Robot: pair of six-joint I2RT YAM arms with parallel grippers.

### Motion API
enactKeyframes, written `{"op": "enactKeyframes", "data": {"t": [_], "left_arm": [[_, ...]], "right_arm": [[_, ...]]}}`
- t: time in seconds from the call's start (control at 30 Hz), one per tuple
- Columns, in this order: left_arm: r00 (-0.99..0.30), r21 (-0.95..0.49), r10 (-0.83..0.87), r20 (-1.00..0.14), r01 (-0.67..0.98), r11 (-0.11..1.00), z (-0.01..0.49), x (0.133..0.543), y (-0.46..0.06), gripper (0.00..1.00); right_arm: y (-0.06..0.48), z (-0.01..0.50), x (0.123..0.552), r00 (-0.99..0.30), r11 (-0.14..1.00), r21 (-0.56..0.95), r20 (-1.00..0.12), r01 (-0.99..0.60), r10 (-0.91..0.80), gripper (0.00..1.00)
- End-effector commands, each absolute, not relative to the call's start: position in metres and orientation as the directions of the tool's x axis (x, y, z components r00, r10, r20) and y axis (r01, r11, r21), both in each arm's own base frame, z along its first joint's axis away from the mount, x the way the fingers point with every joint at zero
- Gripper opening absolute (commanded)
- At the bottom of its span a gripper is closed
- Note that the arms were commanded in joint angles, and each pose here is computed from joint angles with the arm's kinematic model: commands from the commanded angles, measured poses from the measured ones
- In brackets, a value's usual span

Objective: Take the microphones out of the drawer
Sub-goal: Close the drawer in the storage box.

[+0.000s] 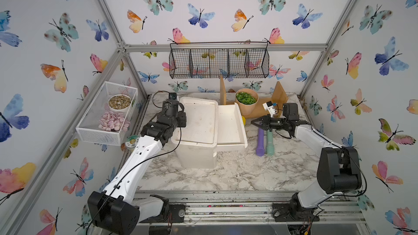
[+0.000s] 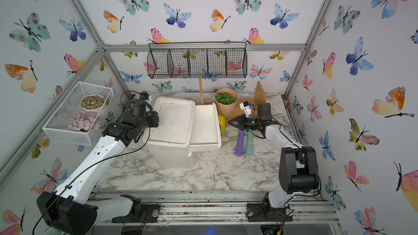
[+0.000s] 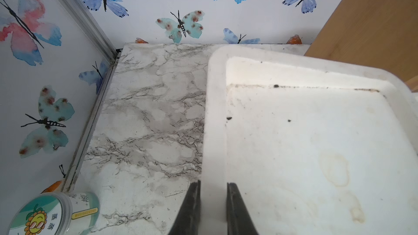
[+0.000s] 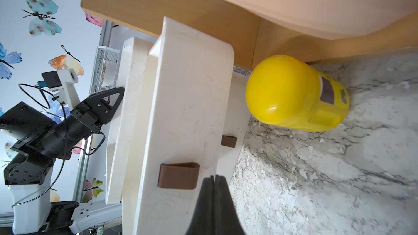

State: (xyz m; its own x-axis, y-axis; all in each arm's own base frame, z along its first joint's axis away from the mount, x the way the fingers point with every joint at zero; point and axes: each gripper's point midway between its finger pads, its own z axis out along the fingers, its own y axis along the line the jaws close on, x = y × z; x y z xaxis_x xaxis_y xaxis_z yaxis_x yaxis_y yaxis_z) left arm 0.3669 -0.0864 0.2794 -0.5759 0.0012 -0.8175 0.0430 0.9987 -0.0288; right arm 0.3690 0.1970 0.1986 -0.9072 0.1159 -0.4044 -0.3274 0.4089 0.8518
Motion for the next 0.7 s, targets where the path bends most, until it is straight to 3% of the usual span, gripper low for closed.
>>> {"op": "enactKeyframes", "data": {"t": [0.0,0.67], "left_arm": [[-0.597,-0.057,-0.032,-0.802,0.024,0.998,0.274,0.357,-0.088,0.00],[-0.607,-0.091,-0.054,-0.793,0.029,0.995,0.271,0.356,-0.092,0.00]], "right_arm": [[0.211,0.213,0.359,-0.897,0.350,0.855,-0.435,-0.383,0.081,0.02],[0.279,0.233,0.323,-0.890,0.233,0.862,-0.454,-0.451,-0.044,0.02]]}}
